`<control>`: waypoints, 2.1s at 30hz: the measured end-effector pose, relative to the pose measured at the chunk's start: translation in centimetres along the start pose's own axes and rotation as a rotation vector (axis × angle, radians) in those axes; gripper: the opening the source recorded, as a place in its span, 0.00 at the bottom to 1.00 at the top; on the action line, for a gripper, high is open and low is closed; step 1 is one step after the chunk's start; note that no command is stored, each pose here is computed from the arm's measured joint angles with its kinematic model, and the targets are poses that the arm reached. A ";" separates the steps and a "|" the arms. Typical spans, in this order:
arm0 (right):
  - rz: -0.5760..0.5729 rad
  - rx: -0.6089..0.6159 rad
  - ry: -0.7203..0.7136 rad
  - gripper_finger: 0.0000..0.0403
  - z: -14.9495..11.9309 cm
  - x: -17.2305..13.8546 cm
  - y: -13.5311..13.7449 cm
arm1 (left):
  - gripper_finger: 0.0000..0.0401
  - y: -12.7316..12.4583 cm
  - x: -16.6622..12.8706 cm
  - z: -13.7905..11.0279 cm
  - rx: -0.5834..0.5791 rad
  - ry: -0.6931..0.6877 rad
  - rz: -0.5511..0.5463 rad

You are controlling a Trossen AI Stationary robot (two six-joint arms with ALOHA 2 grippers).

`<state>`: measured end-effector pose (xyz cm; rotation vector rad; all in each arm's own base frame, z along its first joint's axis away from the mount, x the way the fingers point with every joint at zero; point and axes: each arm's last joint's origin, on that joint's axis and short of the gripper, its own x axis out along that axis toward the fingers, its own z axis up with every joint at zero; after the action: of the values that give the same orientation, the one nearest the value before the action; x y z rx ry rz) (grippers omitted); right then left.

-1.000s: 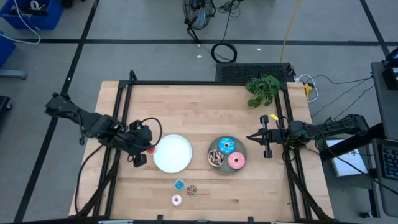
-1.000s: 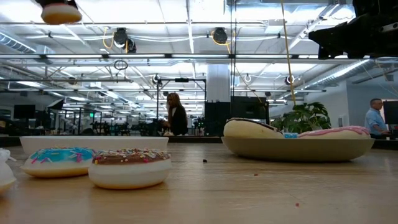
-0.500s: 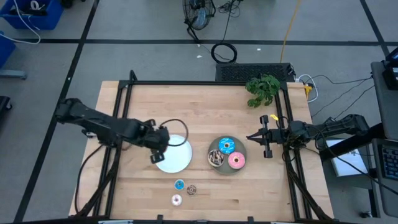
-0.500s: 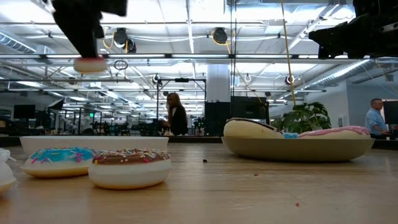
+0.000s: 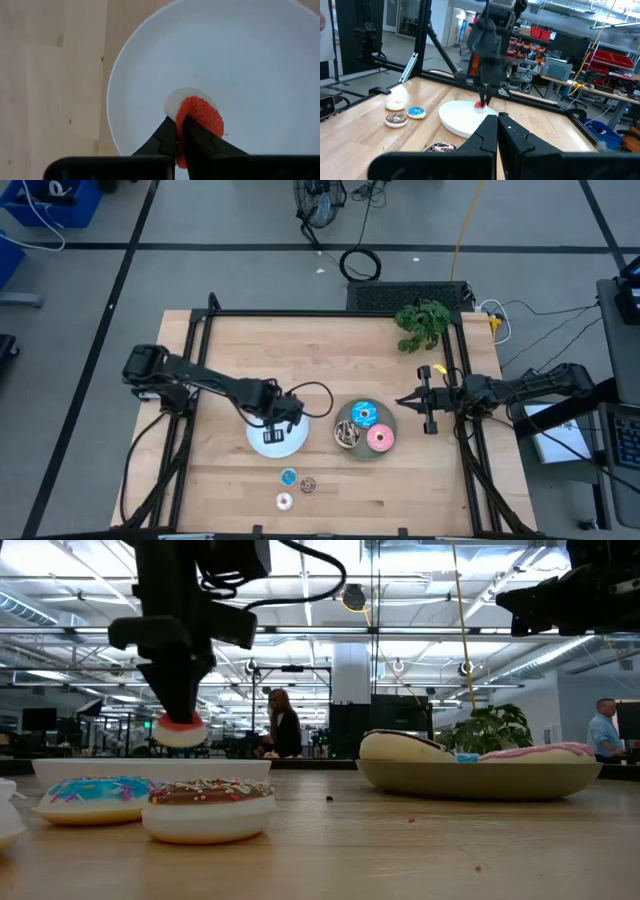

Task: Pick & Place donuts
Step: Put the small orange donut on the white plate, then put the small brown donut on the white plate

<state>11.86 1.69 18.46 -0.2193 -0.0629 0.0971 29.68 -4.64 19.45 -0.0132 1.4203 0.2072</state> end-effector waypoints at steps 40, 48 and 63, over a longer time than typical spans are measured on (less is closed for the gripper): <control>0.004 0.003 0.014 0.00 -0.2 0.2 0.0 | 0.15 2.5 3.0 0.3 -0.176 -0.063 -0.083; 0.004 0.003 0.014 0.00 -0.2 0.2 0.0 | 0.30 2.6 3.0 0.3 -0.190 -0.068 -0.060; 0.004 -0.006 0.014 0.00 -0.2 0.2 0.0 | 0.46 2.8 2.1 0.2 -0.138 -0.016 -0.009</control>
<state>12.09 1.73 18.30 -0.2266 -0.0485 0.0990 29.78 -1.53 17.71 -0.1315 1.3872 0.2969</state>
